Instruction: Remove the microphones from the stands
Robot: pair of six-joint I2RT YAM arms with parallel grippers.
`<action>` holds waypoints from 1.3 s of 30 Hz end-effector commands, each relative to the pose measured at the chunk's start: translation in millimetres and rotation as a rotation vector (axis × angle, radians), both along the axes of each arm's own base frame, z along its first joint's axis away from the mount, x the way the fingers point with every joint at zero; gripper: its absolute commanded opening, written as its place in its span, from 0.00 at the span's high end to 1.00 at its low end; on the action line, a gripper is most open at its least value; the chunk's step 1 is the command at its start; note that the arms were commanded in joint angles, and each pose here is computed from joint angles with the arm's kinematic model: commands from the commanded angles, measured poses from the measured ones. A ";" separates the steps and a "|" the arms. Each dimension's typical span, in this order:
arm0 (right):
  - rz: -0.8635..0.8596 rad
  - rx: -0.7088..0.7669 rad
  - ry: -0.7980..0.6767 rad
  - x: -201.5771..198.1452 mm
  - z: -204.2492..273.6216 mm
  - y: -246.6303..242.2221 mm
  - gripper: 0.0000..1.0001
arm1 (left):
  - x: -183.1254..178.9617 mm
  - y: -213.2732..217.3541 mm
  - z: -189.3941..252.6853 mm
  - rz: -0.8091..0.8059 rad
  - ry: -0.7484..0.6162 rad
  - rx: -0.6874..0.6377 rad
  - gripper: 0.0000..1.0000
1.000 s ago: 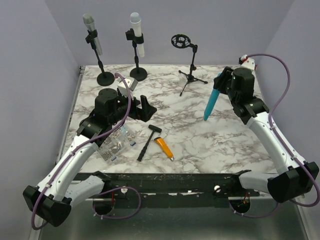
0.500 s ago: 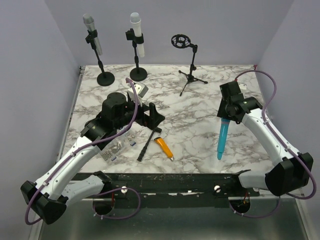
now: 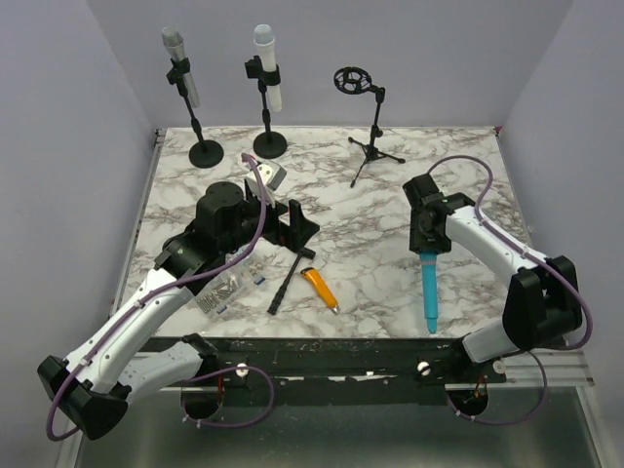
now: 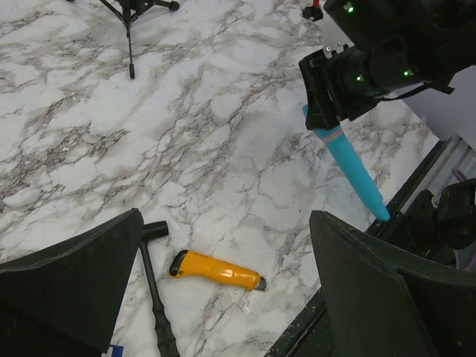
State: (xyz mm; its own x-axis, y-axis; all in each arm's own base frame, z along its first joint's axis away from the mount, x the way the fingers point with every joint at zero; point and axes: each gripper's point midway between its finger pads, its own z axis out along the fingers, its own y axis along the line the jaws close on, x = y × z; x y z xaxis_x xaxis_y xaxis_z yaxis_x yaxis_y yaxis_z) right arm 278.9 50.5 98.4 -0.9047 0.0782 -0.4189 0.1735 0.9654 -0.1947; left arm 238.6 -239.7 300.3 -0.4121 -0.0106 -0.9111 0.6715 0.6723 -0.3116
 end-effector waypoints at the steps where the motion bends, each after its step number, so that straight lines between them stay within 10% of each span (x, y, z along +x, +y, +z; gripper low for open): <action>1: 0.062 -0.015 0.014 8.1 -21.2 6.1 0.97 | -1.0 7.0 13.2 0.025 -0.051 -0.001 0.01; 19: 0.085 0.002 0.098 1.7 -64.5 12.3 0.84 | 1.5 9.2 12.0 0.038 -0.056 0.011 0.02; 39: 0.075 0.021 0.093 7.5 -61.4 17.5 0.31 | 2.5 10.4 11.0 0.045 -0.056 0.017 0.01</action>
State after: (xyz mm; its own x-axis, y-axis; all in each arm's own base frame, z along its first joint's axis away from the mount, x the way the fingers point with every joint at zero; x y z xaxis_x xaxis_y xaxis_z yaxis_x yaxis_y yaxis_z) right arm 279.9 61.0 33.8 -0.9483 0.0053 -0.3175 0.0761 0.9745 -0.2111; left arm 241.2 -232.3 306.2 -0.3763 -0.0154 -0.9264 0.6604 0.6968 -0.2799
